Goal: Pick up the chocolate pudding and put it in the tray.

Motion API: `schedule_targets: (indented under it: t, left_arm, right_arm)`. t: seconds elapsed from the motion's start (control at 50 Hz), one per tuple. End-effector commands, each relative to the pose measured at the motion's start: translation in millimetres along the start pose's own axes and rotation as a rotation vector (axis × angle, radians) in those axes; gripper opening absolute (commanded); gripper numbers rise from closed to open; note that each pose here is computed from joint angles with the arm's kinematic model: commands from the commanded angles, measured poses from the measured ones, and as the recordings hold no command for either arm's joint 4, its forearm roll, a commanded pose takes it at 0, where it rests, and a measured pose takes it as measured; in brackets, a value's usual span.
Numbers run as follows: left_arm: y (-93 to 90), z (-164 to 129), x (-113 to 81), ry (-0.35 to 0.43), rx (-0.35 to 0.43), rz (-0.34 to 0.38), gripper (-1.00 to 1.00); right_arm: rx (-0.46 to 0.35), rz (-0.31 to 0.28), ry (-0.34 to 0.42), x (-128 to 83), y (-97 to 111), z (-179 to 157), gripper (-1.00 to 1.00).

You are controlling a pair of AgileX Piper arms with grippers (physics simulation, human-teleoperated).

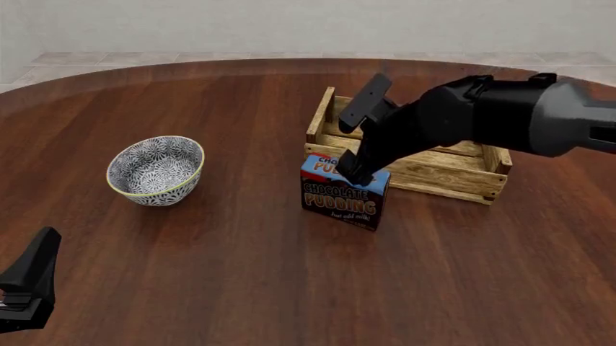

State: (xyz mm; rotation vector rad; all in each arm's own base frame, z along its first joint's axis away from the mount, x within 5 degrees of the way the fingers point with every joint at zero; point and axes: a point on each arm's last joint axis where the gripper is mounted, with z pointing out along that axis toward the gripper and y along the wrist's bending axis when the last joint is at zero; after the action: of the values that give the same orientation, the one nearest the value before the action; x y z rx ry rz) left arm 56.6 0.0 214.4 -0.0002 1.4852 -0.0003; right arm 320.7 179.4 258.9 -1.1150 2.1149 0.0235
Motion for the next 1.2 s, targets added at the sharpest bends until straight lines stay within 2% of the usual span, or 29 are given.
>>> schedule_targets:
  t: [0.02, 0.46, 0.86, 1.2]
  left_arm:
    - [0.0, 0.0, 0.0, 0.0, 0.0, 0.0, 1.0]
    - [0.0, 0.0, 0.0, 0.0, 0.0, 0.0, 1.0]
    - [0.0, 0.0, 0.0, 0.0, 0.0, 0.0, 1.0]
    - [0.0, 0.0, 0.0, 0.0, 0.0, 0.0, 1.0]
  right_arm:
    - [-0.004, -0.018, 0.012, 2.0, -0.4, 1.2, 1.0]
    - [-0.004, -0.069, 0.036, 0.1, -8.3, -1.2, 1.0]
    - [-0.021, -0.125, 0.049, -1.0, -4.4, 0.1, 1.0]
    - [-0.022, -0.142, 0.067, 2.8, -8.1, 8.1, 1.0]
